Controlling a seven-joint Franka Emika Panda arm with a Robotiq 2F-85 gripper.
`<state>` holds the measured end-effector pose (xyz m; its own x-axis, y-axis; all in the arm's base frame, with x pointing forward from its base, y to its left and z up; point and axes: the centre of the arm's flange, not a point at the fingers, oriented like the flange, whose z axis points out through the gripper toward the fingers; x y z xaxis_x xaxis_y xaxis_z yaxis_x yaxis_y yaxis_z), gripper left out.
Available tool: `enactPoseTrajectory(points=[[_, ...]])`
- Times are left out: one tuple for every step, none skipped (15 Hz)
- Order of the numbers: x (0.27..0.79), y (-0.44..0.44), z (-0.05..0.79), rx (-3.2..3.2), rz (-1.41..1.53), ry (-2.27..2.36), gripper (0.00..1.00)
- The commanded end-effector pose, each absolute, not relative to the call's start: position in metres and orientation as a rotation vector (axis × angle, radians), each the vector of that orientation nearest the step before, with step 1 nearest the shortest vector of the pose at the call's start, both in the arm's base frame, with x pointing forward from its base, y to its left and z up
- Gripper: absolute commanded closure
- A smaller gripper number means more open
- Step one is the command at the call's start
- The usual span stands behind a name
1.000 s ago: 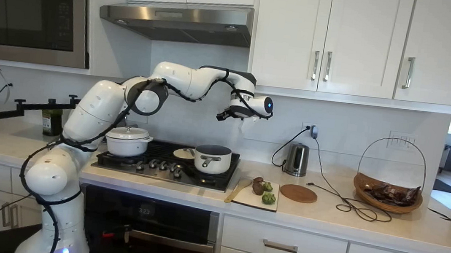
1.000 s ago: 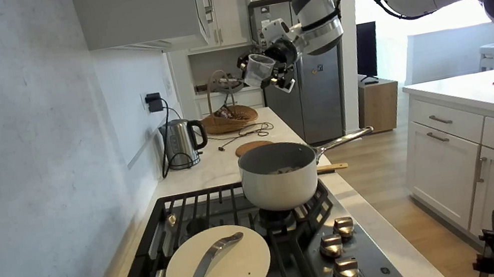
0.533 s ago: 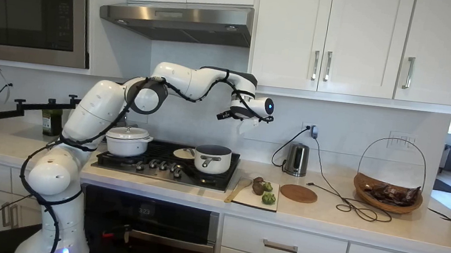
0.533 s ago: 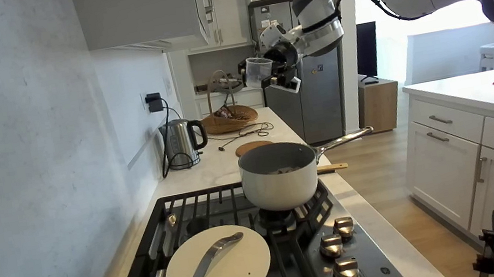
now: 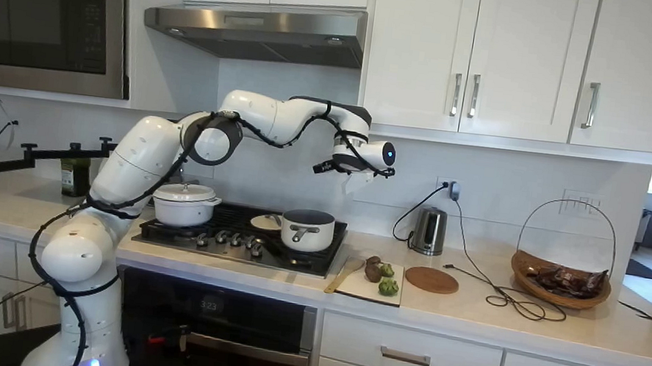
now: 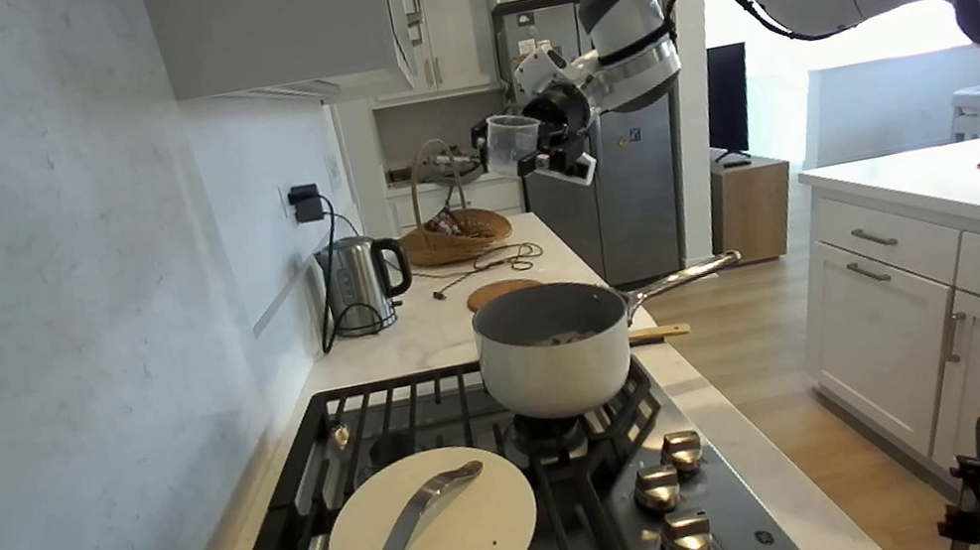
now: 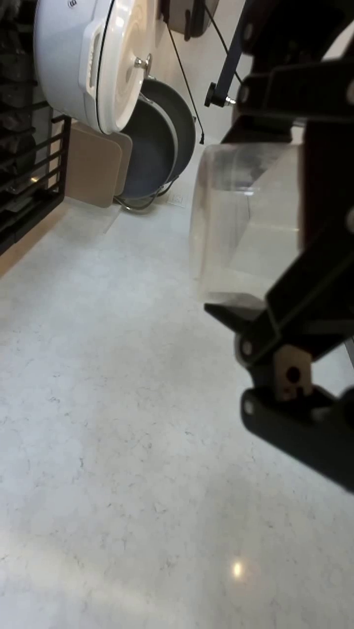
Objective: Pour contents from the clear cup into the white pot
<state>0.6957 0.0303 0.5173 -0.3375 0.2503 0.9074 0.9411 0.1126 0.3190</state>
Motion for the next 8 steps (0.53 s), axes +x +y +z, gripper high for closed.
enactPoseTrajectory(points=[[0.708,0.027,0.515,-1.214,-1.282,-1.674,0.65],[0.710,0.020,0.512,-1.237,-1.286,-1.663,0.65],[0.712,0.014,0.509,-1.256,-1.296,-1.656,0.65],[0.712,0.005,0.506,-1.280,-1.299,-1.632,0.65],[0.712,-0.005,0.503,-1.309,-1.316,-1.616,0.65],[0.712,-0.015,0.501,-1.329,-1.327,-1.599,0.65],[0.711,-0.025,0.500,-1.358,-1.340,-1.580,0.65],[0.710,-0.035,0.500,-1.387,-1.354,-1.559,0.65]])
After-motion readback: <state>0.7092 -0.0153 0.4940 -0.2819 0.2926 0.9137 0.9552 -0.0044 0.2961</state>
